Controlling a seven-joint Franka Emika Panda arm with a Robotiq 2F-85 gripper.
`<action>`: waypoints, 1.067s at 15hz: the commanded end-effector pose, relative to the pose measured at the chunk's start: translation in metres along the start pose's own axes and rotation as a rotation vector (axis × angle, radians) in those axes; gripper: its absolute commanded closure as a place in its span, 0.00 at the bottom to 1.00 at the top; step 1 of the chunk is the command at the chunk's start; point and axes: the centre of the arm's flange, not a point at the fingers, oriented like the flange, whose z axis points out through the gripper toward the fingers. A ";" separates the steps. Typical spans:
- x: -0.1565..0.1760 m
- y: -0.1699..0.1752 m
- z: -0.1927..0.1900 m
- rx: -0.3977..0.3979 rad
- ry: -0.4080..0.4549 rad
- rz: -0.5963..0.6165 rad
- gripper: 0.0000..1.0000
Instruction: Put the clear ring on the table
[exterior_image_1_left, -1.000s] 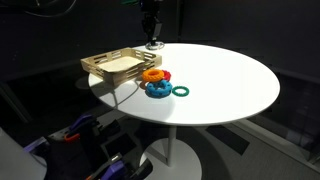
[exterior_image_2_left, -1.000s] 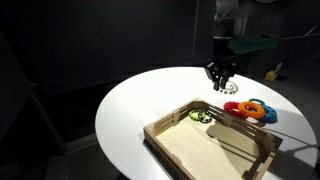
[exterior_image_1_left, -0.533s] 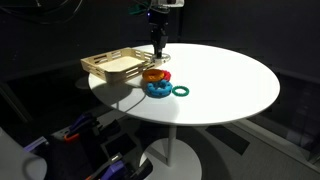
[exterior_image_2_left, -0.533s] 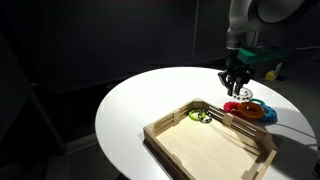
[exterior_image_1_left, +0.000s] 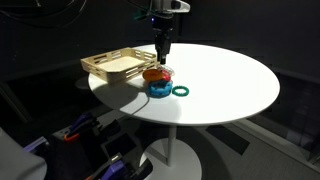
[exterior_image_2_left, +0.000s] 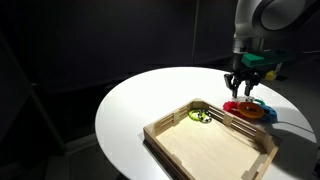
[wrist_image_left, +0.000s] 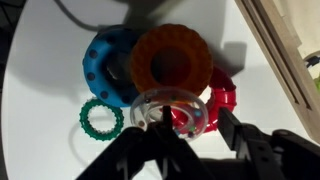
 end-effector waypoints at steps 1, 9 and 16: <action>-0.004 0.006 -0.001 -0.010 0.006 0.024 0.17; -0.024 -0.019 -0.033 0.081 -0.011 -0.099 0.00; -0.050 -0.043 -0.088 0.129 -0.029 -0.226 0.00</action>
